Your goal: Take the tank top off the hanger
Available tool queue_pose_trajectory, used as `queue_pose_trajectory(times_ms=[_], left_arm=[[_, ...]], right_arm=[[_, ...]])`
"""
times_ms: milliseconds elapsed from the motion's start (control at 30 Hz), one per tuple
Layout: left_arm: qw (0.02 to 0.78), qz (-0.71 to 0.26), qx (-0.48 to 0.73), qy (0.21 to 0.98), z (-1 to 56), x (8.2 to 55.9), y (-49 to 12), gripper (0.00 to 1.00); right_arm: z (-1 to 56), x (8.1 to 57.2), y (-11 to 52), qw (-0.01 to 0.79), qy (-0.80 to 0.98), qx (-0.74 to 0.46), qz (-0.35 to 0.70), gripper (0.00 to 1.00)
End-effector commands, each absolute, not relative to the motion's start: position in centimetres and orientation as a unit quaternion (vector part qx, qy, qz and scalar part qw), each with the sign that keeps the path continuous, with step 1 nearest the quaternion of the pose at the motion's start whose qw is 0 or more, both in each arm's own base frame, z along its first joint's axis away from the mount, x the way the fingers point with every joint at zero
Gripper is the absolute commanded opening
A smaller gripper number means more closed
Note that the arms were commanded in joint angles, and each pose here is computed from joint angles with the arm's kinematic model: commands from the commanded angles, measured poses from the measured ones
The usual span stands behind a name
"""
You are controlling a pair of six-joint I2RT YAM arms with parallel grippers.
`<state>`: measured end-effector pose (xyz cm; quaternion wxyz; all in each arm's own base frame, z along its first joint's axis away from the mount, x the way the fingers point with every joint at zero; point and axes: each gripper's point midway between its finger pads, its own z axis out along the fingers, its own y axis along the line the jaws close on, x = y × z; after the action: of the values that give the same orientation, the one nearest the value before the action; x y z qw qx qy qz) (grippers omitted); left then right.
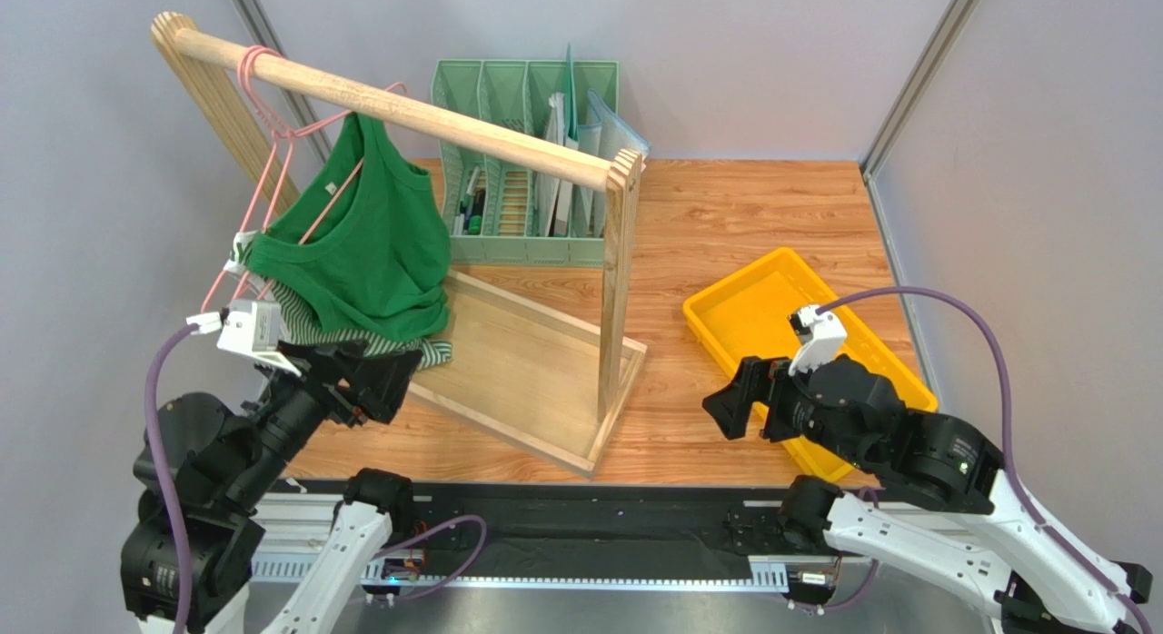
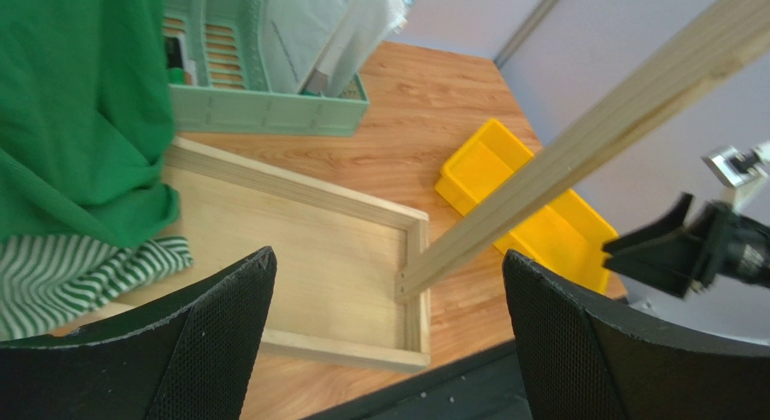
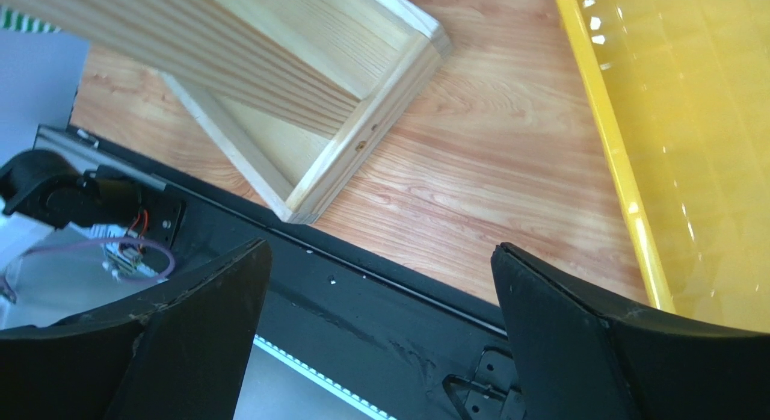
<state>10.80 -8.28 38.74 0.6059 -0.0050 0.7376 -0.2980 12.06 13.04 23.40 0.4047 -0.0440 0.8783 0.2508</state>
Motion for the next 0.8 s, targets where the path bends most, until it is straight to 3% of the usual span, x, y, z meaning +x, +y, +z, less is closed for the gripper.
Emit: queue_pose_trajectory(times_ms=[0, 367, 767], left_arm=[[0.624, -0.191, -0.003, 0.758, 40.3, 12.6, -5.3, 0.99], [0.631, -0.084, -0.003, 0.771, 44.0, 20.0, -3.5, 0.96], [0.643, -0.021, -0.032, 0.765, 49.2, 21.2, -0.6, 0.86]], right_arm=[[27.7, 11.6, 14.5, 0.453, 0.827, -0.130, 0.306, 1.00], [29.1, 11.3, 15.5, 0.455, 0.814, -0.200, 0.302, 1.00], [30.3, 10.6, 15.3, 0.460, 0.802, -0.209, 0.319, 1.00]])
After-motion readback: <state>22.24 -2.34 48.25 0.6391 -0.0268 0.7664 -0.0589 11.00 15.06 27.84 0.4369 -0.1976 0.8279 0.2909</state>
